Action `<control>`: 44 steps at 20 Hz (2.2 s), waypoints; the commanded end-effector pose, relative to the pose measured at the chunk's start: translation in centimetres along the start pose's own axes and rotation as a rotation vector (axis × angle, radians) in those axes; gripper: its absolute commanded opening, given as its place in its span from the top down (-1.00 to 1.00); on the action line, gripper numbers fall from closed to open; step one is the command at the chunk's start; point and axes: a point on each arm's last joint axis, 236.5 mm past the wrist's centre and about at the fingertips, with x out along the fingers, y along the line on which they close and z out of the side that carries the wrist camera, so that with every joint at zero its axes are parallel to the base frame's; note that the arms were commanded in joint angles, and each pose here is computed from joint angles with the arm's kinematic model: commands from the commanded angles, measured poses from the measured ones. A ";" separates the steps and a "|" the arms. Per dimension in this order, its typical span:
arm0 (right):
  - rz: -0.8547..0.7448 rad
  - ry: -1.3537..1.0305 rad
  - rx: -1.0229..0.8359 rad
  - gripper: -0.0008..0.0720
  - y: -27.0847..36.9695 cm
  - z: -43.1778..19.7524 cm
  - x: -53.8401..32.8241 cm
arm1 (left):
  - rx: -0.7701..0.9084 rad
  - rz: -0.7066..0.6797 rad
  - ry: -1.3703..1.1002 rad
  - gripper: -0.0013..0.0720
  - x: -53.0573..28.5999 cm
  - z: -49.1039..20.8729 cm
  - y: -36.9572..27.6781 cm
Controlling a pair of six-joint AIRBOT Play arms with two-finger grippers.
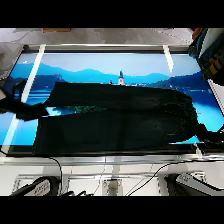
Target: Fold the clothes and pants, and hang the long-sleeved shirts on hangers.
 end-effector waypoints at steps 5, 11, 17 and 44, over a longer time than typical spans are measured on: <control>0.004 0.003 -0.003 0.86 0.2 -0.1 -0.1 | -0.398 0.025 0.105 -0.20 1.2 -9.8 11.1; 0.007 0.009 -0.001 0.86 0.2 -0.2 -0.1 | -0.469 0.009 0.096 -0.77 4.7 -14.1 14.7; 0.012 0.014 0.010 0.86 0.3 -0.3 -0.1 | -0.426 -0.071 0.119 -0.64 8.6 -15.3 13.3; 0.181 -0.459 -0.172 0.86 18.0 10.0 -10.9 | -0.239 -0.237 -0.986 0.93 -7.3 20.1 2.6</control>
